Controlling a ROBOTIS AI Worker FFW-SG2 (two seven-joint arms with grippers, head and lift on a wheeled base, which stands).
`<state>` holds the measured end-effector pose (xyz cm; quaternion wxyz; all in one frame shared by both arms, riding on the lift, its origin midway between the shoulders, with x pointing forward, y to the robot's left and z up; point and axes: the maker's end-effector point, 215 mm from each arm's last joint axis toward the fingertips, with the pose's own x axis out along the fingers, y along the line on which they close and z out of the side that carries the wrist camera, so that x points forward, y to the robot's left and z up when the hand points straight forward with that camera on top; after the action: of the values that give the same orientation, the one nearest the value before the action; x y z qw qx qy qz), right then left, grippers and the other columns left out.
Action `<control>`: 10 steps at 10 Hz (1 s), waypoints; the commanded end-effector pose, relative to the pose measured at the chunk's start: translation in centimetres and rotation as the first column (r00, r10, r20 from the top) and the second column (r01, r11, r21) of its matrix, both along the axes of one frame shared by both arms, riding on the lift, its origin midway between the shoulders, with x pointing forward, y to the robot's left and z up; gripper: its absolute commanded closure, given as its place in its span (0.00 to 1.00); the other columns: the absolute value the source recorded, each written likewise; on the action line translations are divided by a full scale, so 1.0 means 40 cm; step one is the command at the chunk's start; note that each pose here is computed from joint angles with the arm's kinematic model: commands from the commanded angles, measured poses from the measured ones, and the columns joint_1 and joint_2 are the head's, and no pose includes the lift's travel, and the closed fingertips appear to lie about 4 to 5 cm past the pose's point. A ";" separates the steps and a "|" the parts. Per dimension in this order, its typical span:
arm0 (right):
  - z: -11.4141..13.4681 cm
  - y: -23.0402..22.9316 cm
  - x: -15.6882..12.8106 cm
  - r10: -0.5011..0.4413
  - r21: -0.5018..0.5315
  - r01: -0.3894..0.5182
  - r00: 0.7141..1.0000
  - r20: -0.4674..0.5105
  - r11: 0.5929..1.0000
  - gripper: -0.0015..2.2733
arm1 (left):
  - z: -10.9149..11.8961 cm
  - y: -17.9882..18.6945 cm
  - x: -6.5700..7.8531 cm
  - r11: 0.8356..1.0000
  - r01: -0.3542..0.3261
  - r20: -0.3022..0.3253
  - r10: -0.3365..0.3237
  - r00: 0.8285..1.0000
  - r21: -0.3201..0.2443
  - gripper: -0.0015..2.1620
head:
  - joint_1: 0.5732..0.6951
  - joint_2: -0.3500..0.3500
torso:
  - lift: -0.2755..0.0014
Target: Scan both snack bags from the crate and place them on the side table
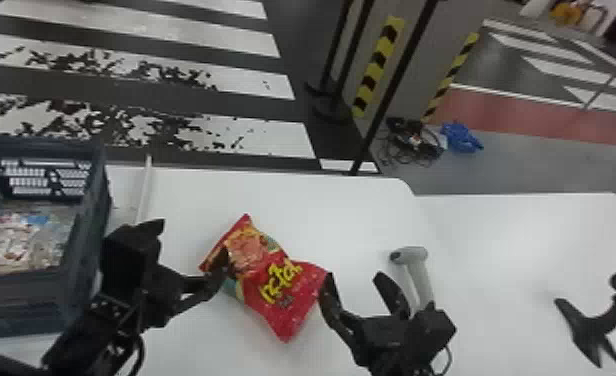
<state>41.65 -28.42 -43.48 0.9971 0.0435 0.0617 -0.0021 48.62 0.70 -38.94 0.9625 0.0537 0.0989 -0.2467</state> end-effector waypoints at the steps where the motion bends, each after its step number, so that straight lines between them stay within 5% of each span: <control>1: -0.025 -0.002 -0.002 0.009 0.055 -0.007 0.999 -0.035 0.998 0.03 | 0.052 0.110 -0.008 0.994 -0.081 0.075 0.076 0.994 0.072 0.02 | 1.00 0.00 | 0.64; 5: -0.081 0.030 0.017 0.096 0.182 -0.070 0.986 -0.138 0.981 0.03 | 0.167 0.361 -0.043 0.971 -0.234 0.195 0.220 0.956 0.048 0.02 | 1.00 0.23 | 0.64; 7: -0.109 0.044 0.026 0.152 0.278 -0.094 0.969 -0.196 0.956 0.03 | 0.228 0.452 -0.081 0.958 -0.282 0.241 0.284 0.928 -0.046 0.02 | 1.00 0.29 | 0.64; 10: -0.155 0.054 0.050 0.235 0.419 -0.088 0.920 -0.314 0.904 0.03 | 0.218 0.515 -0.122 0.948 -0.300 0.207 0.316 0.926 -0.108 0.02 | 1.00 0.37 | 0.64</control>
<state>43.55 -26.41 -49.19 0.9443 0.2222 0.2269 0.0864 43.99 20.71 -30.22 0.9949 0.0412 -0.0110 -0.0916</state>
